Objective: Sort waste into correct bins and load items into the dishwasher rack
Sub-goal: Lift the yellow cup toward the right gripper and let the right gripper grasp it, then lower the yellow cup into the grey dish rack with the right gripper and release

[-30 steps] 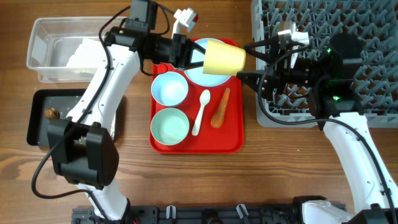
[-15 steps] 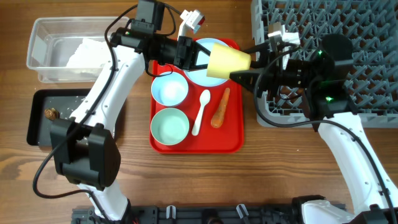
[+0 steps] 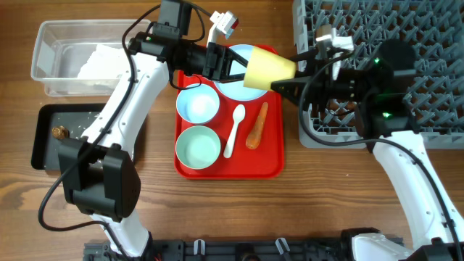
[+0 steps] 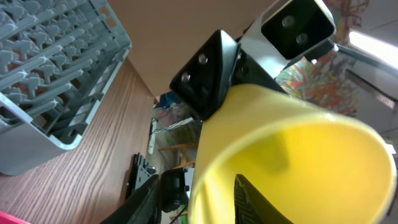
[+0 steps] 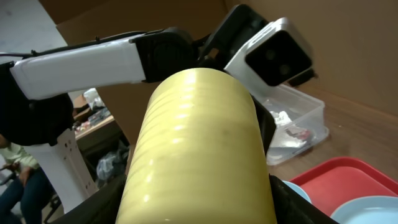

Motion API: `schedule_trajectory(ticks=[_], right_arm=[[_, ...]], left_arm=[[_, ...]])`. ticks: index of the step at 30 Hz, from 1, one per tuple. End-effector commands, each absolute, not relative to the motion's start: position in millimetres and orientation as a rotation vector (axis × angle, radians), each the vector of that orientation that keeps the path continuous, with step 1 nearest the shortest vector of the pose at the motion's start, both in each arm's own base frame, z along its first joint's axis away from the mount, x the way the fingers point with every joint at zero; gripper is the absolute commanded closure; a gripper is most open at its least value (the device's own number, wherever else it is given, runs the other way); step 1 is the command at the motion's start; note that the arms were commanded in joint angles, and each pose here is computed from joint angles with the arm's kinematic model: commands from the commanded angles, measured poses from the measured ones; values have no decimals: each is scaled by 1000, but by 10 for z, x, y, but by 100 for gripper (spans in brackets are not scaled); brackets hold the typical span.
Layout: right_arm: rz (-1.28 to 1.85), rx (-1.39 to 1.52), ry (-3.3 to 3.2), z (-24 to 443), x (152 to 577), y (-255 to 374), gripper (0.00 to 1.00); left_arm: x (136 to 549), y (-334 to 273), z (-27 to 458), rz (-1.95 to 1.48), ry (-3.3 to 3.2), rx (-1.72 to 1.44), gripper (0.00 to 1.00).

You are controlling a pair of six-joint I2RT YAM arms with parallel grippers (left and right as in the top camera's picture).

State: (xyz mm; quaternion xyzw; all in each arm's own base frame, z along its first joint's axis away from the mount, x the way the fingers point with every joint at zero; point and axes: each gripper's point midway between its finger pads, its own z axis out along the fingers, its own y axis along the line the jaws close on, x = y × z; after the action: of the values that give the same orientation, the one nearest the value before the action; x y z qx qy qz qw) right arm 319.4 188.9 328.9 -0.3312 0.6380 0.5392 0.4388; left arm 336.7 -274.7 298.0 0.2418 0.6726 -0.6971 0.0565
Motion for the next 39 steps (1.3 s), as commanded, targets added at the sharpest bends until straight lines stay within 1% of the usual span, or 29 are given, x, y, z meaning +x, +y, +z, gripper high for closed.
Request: schedule_trajectory(ticks=[1, 4, 8, 14, 19, 22, 26, 31, 32, 34, 37, 39], right_arm=[[1363, -854, 1557, 3347, 3166, 1705, 48], [1364, -843, 1555, 3357, 3170, 1514, 48], [1352, -776, 1581, 3350, 3227, 1252, 48], [1282, -448, 1735, 3177, 3516, 780, 45], [1197, -190, 1864, 2942, 3679, 519, 44], [1112, -75, 1939, 2796, 3721, 421, 44], [960, 59, 2049, 2613, 3676, 270, 44], [626, 239, 2218, 2512, 3523, -90, 45], [433, 315, 2289, 2500, 3437, -320, 45], [246, 378, 2346, 2498, 3334, -532, 45], [67, 450, 2402, 2472, 3187, -728, 45], [22, 474, 2443, 2401, 3106, -764, 45]], left_arm=[[3394, -2742, 3011, -2047, 2043, 749, 62], [3424, -2725, 2989, -2026, 2055, 738, 59], [3480, -2679, 2959, -1996, 2071, 714, 58], [3672, -2609, 2736, -1806, 2190, 635, 59], [3845, -2489, 2354, -1519, 2395, 515, 60], [3887, -2408, 2196, -1404, 2477, 466, 60], [3935, -2297, 2034, -1262, 2558, 416, 61], [3985, -2203, 1927, -1148, 2604, 385, 61], [4003, -2169, 1893, -1108, 2617, 375, 60], [4019, -2135, 1858, -1070, 2630, 366, 59], [4035, -2082, 1808, -1014, 2652, 351, 59], [4038, -2050, 1778, -983, 2667, 341, 59]])
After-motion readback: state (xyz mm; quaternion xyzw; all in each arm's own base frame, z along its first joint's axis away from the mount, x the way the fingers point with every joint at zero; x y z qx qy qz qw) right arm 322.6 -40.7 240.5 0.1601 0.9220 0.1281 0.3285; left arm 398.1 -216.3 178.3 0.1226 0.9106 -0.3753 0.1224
